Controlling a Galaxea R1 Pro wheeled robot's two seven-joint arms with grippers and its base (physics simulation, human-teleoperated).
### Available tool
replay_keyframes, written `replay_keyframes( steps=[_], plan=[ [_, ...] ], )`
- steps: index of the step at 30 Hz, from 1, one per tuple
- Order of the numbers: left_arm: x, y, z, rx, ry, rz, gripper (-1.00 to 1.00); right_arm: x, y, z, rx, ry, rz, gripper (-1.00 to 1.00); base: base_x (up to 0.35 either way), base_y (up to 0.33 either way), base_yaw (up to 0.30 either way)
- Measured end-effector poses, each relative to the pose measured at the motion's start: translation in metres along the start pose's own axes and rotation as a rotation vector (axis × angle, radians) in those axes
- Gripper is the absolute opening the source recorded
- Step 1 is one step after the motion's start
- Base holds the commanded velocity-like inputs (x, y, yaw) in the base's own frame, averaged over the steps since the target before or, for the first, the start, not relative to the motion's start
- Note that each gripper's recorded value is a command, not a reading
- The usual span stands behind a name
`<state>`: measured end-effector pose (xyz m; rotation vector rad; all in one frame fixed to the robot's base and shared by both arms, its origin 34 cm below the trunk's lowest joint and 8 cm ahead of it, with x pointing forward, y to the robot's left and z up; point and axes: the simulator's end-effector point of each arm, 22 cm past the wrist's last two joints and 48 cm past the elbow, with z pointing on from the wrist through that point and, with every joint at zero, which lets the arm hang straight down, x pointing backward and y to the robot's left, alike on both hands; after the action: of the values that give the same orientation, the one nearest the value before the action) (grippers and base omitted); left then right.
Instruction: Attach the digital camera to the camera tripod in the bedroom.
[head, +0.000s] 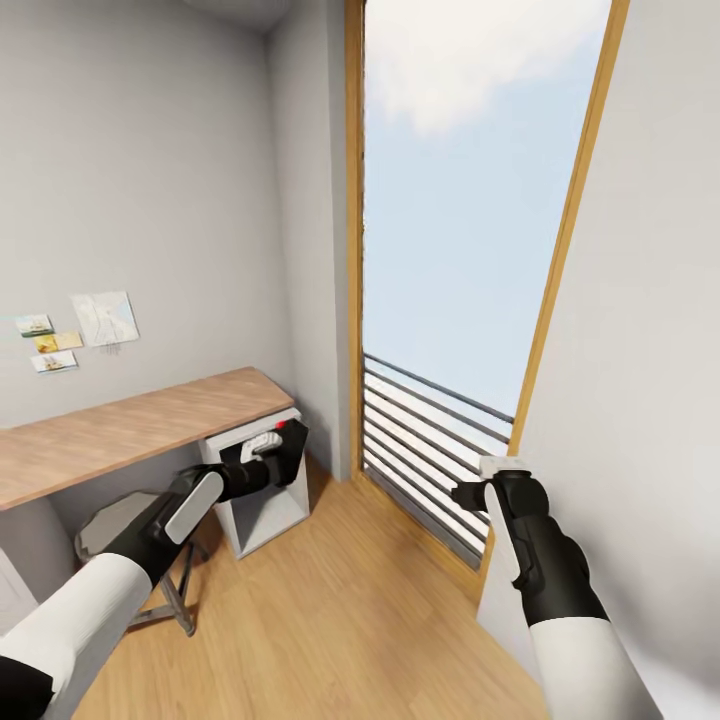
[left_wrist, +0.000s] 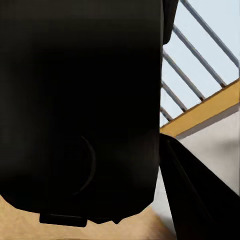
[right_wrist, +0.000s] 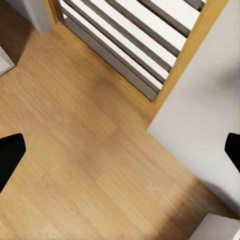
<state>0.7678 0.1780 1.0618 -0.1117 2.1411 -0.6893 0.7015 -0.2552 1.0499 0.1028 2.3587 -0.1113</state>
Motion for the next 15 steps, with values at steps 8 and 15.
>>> replay_keyframes(
  steps=[8, 15],
  plan=[
    [0.009, 0.021, 0.004, -0.215, 0.009, 0.005, -1.00, 0.000, 0.006, -0.004, -0.009, 0.001, 0.002, 1.00, 0.000, 0.000, 0.000],
    [0.012, 0.022, 0.006, -0.254, 0.012, 0.022, -1.00, 0.000, 0.007, -0.005, -0.010, 0.001, 0.003, 1.00, 0.000, 0.000, 0.000]
  ],
)
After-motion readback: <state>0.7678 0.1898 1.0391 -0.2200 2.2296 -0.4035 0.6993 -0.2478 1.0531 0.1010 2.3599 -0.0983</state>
